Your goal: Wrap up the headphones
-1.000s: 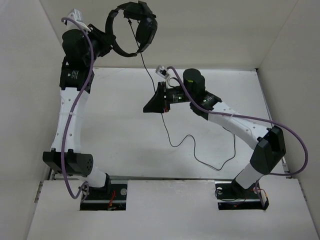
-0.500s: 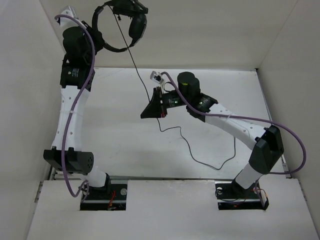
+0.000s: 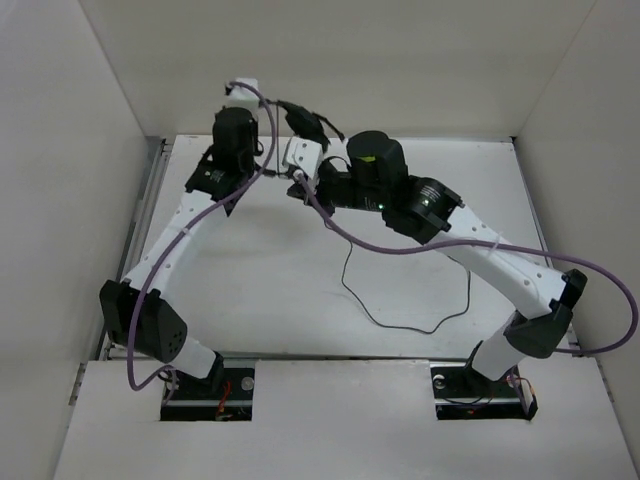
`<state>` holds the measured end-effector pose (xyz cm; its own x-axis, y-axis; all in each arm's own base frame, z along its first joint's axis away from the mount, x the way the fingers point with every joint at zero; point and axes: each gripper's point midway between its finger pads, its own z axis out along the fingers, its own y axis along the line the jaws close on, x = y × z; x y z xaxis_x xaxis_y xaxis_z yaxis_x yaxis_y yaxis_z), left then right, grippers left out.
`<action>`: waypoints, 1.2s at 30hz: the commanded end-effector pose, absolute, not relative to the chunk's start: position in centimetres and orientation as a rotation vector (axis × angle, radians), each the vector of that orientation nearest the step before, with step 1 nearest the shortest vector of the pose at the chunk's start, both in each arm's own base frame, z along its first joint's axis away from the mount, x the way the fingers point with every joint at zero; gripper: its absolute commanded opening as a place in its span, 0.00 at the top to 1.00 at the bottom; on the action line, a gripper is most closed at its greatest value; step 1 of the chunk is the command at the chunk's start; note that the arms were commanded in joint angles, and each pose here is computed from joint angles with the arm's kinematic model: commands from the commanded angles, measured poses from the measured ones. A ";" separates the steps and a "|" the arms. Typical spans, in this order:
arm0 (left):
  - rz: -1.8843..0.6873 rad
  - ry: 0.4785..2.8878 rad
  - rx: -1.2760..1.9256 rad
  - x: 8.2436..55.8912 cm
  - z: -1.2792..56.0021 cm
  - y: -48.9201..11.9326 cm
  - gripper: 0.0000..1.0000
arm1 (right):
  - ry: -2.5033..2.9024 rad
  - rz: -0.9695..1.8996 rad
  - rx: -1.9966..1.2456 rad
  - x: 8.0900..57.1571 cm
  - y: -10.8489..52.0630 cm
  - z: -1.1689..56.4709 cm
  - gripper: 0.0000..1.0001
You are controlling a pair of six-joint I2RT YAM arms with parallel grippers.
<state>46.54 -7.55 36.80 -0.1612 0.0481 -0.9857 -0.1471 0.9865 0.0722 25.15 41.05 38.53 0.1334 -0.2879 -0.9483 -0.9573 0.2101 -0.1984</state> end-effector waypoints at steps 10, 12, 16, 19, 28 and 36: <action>0.164 1.755 0.458 40.3 34.5 -12.8 1.00 | 1.086 -0.807 -1.435 38.1 27.1 41.8 1.00; 0.085 1.769 0.503 39.1 34.2 -14.0 1.00 | 1.052 -0.881 -1.376 39.7 25.9 42.6 1.00; -0.089 1.791 0.610 36.5 33.9 -16.8 1.00 | 0.998 -0.913 -1.223 42.1 24.3 44.5 1.00; -0.176 1.821 0.667 35.2 33.4 -18.2 1.00 | 0.978 -0.895 -1.124 43.3 23.8 45.5 1.00; -0.370 1.817 0.749 32.7 34.5 -20.6 1.00 | 1.023 -0.786 -1.059 45.3 24.7 44.6 1.00; -0.490 1.772 0.758 30.8 36.9 -21.2 1.00 | 1.183 -0.579 -1.034 47.5 23.7 41.8 0.97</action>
